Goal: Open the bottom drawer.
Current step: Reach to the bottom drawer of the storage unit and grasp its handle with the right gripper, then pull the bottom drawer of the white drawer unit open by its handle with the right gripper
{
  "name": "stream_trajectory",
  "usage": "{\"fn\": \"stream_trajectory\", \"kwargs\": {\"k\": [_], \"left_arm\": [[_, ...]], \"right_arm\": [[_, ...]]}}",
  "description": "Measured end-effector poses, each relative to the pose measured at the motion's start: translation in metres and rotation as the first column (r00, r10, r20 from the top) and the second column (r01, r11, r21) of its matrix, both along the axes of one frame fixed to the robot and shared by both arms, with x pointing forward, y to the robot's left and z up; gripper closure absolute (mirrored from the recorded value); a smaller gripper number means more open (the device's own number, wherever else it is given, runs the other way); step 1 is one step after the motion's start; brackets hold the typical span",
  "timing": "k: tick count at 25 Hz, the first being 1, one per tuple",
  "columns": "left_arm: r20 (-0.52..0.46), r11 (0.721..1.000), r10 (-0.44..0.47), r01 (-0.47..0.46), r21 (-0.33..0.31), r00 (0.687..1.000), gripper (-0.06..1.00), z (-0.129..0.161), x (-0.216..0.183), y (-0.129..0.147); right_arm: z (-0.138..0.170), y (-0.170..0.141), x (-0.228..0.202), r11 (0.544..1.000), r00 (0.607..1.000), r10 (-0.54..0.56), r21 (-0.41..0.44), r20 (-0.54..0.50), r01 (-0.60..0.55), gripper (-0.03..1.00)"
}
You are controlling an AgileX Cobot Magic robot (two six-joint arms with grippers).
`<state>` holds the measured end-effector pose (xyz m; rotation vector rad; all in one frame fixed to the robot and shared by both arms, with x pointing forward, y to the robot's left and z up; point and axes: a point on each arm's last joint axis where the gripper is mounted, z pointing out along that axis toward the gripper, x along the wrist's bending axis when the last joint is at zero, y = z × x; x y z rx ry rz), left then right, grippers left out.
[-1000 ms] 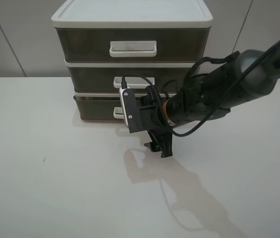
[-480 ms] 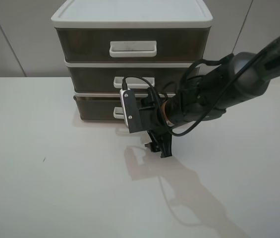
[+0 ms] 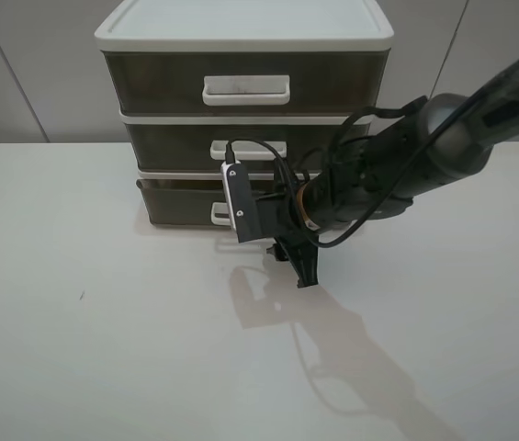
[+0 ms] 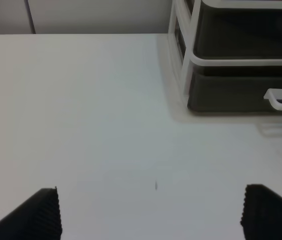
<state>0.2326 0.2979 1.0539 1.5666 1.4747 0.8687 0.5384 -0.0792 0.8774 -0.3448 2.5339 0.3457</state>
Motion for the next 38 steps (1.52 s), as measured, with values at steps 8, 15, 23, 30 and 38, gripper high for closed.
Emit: {"fn": "stream_trajectory", "kwargs": {"k": [8,15,23,30,38], "left_arm": [[0.0,1.0,0.0,0.0,0.0,1.0,0.2,0.0,0.0,0.0],[0.0,1.0,0.0,0.0,0.0,1.0,0.2,0.0,0.0,0.0],[0.0,1.0,0.0,0.0,0.0,1.0,0.2,0.0,0.0,0.0],[0.0,1.0,0.0,0.0,0.0,1.0,0.2,0.0,0.0,0.0],[0.0,1.0,0.0,0.0,0.0,1.0,0.2,0.0,0.0,0.0]], "right_arm": [[0.001,-0.001,0.002,1.0,1.0,-0.013,-0.012,0.006,0.013,0.83],[0.002,-0.001,0.002,1.0,1.0,-0.014,-0.013,0.007,0.014,0.83],[0.006,-0.005,-0.004,1.0,1.0,-0.03,0.005,-0.003,0.03,0.83],[0.007,-0.007,-0.008,0.999,0.999,-0.033,0.008,-0.008,0.033,0.83],[0.012,-0.012,-0.017,0.999,0.999,-0.043,0.025,-0.02,0.044,0.84]]}}
